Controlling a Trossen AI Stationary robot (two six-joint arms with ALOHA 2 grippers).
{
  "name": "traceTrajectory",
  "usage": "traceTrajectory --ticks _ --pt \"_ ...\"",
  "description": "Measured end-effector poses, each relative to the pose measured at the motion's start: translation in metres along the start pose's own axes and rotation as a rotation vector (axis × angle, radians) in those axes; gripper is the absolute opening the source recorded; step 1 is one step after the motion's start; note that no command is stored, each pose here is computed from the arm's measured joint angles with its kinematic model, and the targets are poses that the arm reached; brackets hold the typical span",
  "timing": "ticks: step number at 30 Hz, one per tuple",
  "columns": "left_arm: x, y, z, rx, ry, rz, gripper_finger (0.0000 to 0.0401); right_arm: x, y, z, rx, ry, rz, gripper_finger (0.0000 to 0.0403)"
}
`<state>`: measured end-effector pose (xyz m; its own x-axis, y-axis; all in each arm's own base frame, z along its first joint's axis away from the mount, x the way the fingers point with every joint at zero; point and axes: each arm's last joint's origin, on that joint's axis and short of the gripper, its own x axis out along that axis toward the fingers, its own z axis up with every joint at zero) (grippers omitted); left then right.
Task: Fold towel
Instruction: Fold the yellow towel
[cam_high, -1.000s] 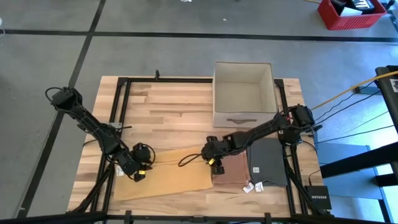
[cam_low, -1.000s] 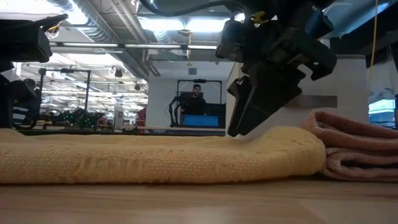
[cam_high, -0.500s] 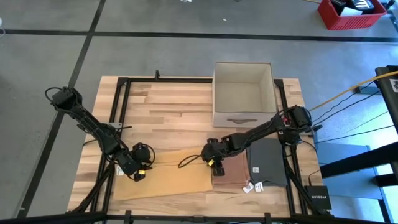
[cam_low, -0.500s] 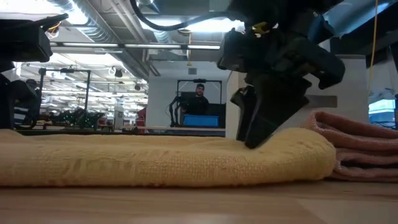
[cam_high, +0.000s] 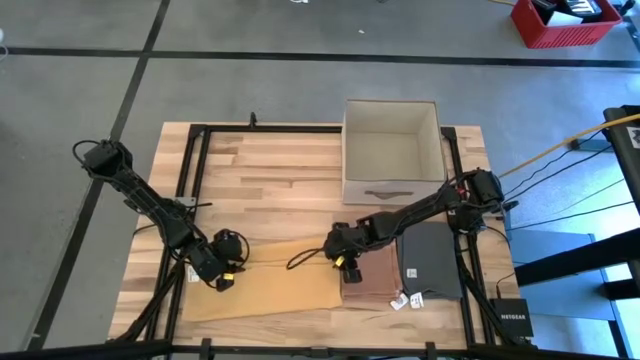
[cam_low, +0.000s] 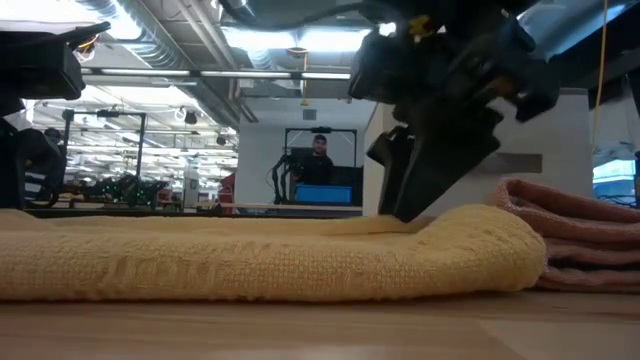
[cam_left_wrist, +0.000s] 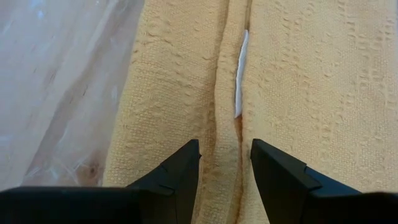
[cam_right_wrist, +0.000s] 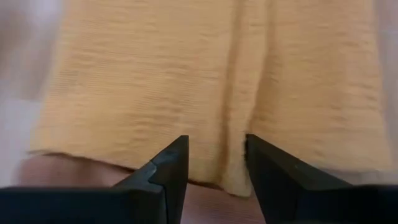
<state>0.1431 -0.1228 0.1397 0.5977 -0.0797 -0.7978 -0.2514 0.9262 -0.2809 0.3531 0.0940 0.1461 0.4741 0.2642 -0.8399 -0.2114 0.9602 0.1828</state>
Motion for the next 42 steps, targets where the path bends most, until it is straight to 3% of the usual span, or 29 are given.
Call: traceTrajectory --ticks 4,9,15,27,42 --pt "0.000 0.000 0.000 0.000 0.000 0.000 0.0138 0.001 -0.002 -0.003 0.003 0.008 -0.036 0.0159" --pt "0.000 0.000 0.000 0.000 0.000 0.000 0.0138 0.001 0.001 -0.003 0.002 0.013 0.053 0.0159" --pt "0.000 0.000 0.000 -0.001 -0.002 0.002 0.0138 0.009 -0.002 -0.006 0.005 0.032 0.000 0.0159" --pt "0.000 0.000 0.000 -0.001 -0.005 0.005 0.0138 0.006 0.001 0.000 0.000 0.013 0.059 0.0156" --pt "-0.001 -0.001 0.000 0.016 0.032 -0.017 0.0138 0.014 0.001 -0.003 -0.012 0.035 0.034 0.0019"
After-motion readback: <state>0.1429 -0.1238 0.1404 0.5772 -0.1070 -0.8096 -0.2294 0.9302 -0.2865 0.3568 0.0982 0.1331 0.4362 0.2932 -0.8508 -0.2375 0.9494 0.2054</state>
